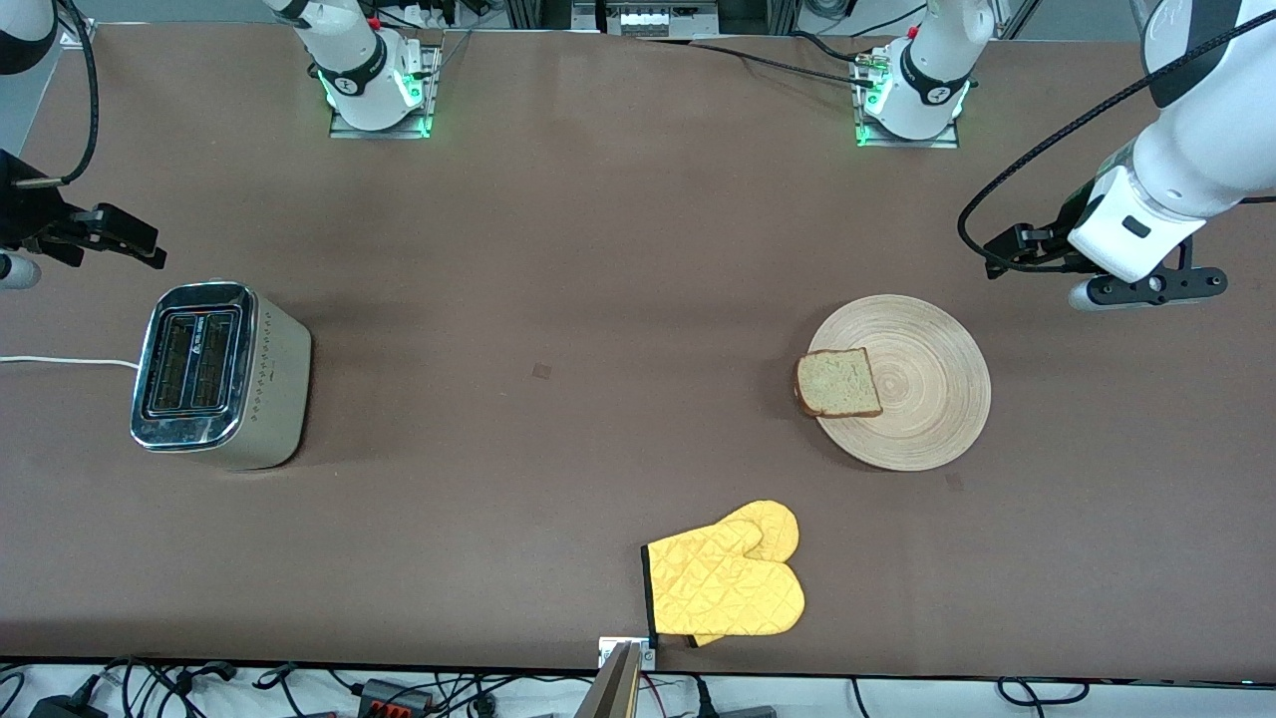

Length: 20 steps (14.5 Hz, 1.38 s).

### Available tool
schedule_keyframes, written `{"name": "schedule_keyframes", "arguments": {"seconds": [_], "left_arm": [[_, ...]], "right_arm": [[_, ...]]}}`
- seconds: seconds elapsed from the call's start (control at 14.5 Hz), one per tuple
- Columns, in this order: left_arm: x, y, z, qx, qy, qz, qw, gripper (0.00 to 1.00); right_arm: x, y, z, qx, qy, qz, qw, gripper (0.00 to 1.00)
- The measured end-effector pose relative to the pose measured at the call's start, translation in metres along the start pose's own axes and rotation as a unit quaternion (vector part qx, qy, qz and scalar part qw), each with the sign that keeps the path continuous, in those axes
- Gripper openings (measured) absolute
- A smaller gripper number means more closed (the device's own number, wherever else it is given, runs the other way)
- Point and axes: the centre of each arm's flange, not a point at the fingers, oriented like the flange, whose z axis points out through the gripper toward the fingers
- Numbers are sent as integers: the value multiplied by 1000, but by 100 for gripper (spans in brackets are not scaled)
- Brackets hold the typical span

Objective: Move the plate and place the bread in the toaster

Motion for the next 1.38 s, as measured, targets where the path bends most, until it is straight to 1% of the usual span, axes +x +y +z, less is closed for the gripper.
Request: {"name": "schedule_keyframes", "arguments": {"seconds": [0.34, 0.55, 0.62, 0.76, 0.9, 1.03, 1.1, 1.17, 1.31, 1.38], "left_arm": [[0, -1, 1, 0, -1, -1, 1000, 100], [14, -15, 18, -5, -17, -15, 1000, 100], [22, -24, 27, -13, -27, -24, 999, 100], [40, -49, 50, -56, -53, -42, 996, 100], [61, -96, 87, -106, -80, -46, 990, 100], [89, -141, 130, -146, -89, -18, 985, 100], [102, -156, 152, -160, -97, -7, 982, 100], [112, -165, 177, -176, -109, -5, 978, 100], [125, -178, 235, -236, -132, -3, 963, 100], [129, -187, 263, -260, -131, 5, 956, 100]], "right_arm": [[-1, 0, -1, 0, 0, 0, 1000, 100], [-1, 0, -2, 0, 1, 0, 1000, 100], [-1, 0, -2, 0, 1, 0, 1000, 100], [-1, 1, -2, 0, 1, 1, 1000, 100], [-1, 2, -2, 0, 1, 2, 1000, 100], [-1, 2, -2, 0, 1, 2, 1000, 100], [-1, 2, -2, 0, 1, 2, 1000, 100], [-2, 2, -2, 0, 1, 2, 1000, 100], [-2, 2, -2, 0, 1, 2, 1000, 100], [-2, 2, -2, 0, 1, 2, 1000, 100]]}}
